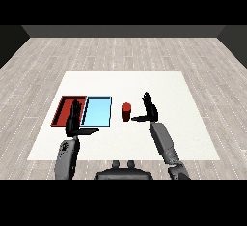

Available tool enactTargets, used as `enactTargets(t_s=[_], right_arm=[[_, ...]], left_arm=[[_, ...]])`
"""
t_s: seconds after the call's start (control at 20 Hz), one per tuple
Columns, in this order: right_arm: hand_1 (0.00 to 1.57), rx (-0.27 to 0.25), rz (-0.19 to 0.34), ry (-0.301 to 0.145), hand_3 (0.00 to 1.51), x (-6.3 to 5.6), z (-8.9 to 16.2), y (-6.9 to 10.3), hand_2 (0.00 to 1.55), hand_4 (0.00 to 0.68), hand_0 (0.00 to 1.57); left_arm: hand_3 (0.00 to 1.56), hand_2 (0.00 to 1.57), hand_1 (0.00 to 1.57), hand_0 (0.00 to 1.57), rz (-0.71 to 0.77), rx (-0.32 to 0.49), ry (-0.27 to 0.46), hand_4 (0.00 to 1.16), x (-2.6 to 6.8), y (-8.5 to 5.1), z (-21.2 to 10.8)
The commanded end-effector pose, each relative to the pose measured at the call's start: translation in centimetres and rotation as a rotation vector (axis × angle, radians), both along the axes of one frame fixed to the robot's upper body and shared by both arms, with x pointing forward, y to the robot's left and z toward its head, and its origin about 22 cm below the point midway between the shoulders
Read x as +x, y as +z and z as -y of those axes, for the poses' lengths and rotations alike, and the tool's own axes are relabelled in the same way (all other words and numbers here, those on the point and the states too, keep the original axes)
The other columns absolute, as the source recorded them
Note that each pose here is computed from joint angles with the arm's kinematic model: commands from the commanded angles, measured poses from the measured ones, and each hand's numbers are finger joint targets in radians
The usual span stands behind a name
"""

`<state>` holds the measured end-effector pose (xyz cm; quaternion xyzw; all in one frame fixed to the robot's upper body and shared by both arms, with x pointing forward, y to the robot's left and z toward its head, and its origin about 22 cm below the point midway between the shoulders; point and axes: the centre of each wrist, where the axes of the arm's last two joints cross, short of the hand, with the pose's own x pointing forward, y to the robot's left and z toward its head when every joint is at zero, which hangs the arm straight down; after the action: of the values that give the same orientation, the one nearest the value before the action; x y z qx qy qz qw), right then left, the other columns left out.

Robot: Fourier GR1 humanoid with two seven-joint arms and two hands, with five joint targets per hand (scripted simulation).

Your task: Pick the red can and put it in the red box

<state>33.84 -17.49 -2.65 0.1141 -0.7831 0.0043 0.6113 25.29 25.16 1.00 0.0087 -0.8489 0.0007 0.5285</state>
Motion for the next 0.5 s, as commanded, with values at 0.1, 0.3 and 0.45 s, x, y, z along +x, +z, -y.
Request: enactTargets(t_s=[0.1, 0.3, 0.45], right_arm=[[0.00, 0.015, -0.015, 0.021, 0.00, -0.4, -1.2, 0.3, 0.00, 0.000, 0.00], [0.00, 0.033, -0.032, 0.031, 0.00, -0.9, -3.6, -2.4, 0.00, 0.000, 0.00], [0.00, 0.038, -0.028, 0.019, 0.00, 0.7, -4.6, -1.9, 0.00, 0.000, 0.00]], left_arm=[[0.00, 0.00, 0.00, 0.00, -0.024, -0.016, 0.000, 0.00, -1.18, 0.6, -1.0], [0.00, 0.00, 0.00, 0.00, -0.014, -0.015, -0.017, 0.00, 1.24, 0.4, -0.1], [0.00, 0.00, 0.00, 0.00, 0.004, -0.032, -0.016, 0.00, 0.72, -0.6, -0.4]])
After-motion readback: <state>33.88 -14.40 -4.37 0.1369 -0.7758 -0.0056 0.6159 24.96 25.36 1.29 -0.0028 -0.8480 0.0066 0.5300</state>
